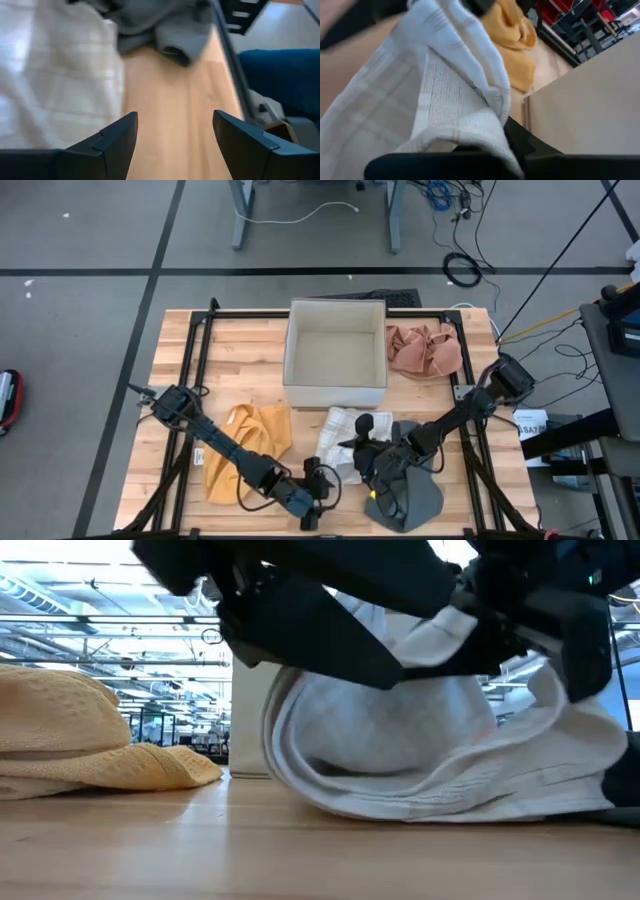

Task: Fold towel
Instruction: Fold the white towel with brown checkered lines

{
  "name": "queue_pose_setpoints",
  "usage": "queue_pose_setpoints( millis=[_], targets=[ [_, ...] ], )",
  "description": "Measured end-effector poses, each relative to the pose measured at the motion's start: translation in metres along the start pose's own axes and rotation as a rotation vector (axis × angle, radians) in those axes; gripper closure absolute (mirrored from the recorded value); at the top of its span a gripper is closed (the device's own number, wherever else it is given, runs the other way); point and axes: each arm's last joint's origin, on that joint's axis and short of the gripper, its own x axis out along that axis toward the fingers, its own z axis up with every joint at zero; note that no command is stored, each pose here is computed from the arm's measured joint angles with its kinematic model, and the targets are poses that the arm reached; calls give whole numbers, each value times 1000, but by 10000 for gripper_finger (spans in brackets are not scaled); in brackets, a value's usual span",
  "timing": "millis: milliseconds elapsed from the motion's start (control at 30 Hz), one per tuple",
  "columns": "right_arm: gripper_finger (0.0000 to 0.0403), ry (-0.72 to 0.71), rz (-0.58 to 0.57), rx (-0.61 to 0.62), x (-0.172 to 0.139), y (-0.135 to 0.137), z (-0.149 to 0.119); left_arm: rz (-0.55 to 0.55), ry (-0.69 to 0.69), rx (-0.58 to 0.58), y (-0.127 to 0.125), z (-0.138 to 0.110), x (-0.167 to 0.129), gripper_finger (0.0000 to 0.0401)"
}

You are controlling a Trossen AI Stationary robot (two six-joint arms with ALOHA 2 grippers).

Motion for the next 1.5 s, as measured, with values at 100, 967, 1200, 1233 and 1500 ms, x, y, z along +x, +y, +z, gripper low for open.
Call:
queue_pose_setpoints(
  millis=[100, 967, 1200, 1233, 1500],
  targets=[
    [402, -19, -5, -1, -4, -4, 4, 72, 7, -18, 10, 0, 5, 138],
    [403, 66, 169, 17, -35, -12, 5, 231, 279, -57, 29, -42, 21, 138],
    [402, 50, 410, 68, -43, -3, 6, 236, 289, -44, 28, -39, 17, 138],
    [402, 60, 424, 66, -44, -1, 5, 236, 290, -37, 28, -38, 16, 138],
    [402, 156, 503, 31, -50, 5, -5, 192, 275, 20, 19, -20, 1, 138]
  ],
)
